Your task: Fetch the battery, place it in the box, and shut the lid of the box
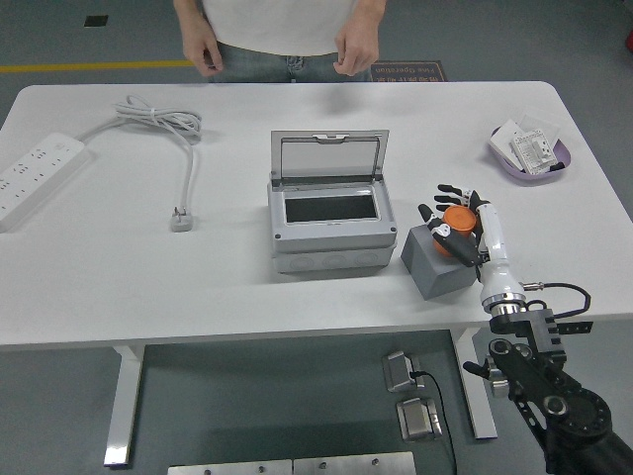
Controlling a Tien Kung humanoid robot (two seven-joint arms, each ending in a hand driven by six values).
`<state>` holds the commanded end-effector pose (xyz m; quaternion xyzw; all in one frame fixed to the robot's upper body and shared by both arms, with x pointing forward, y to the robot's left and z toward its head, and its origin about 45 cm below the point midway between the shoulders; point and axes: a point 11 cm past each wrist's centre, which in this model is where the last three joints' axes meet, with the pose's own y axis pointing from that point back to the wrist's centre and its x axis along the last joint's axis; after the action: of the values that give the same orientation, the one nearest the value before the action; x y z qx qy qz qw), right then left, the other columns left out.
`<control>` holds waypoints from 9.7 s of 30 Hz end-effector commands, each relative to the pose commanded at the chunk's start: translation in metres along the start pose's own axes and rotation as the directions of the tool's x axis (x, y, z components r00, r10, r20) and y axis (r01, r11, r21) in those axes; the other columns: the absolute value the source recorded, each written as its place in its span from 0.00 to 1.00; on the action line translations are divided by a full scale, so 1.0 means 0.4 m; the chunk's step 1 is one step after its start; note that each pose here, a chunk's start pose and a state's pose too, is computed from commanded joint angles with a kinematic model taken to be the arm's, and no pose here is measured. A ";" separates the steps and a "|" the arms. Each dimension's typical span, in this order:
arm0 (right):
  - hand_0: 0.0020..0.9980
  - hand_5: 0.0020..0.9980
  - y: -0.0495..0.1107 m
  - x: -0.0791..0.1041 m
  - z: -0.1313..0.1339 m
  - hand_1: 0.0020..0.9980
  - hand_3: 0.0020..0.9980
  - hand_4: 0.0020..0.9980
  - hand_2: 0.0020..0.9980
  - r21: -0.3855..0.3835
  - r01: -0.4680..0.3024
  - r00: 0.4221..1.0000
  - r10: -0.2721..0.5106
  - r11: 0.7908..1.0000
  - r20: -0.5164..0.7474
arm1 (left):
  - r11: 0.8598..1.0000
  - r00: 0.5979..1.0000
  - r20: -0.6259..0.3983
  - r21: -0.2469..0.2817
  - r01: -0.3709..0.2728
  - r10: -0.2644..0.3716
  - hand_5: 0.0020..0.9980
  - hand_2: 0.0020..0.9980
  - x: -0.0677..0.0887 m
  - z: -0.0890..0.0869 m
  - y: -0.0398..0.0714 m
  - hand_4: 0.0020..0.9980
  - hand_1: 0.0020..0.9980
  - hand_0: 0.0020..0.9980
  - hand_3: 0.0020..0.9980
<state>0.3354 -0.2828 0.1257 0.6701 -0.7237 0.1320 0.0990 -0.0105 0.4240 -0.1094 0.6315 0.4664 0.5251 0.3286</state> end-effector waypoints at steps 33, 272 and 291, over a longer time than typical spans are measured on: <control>0.54 0.05 0.001 -0.004 0.003 0.55 0.52 0.00 0.53 -0.036 -0.001 0.987 0.007 0.999 0.158 | 1.000 1.000 0.007 -0.003 -0.001 0.002 0.15 0.51 0.000 0.004 0.001 0.76 0.63 0.61 0.64; 0.77 0.80 -0.213 -0.237 -0.275 0.69 0.76 1.00 0.71 -0.024 0.440 0.626 -0.325 0.898 -0.709 | 1.000 0.999 0.029 -0.013 -0.025 0.025 0.10 0.53 0.025 0.033 0.010 0.70 0.63 0.63 0.62; 0.75 0.79 -0.143 -0.228 -0.289 0.67 0.76 0.99 0.70 -0.042 0.424 0.612 -0.320 0.905 -0.723 | 1.000 0.999 0.033 -0.006 -0.017 0.017 0.09 0.53 0.012 0.023 0.007 0.70 0.63 0.63 0.62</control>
<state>0.3961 -0.1631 0.2093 0.7056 -0.4613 0.4062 0.3526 -0.0009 0.4281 -0.1072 0.6430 0.4539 0.5187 0.3338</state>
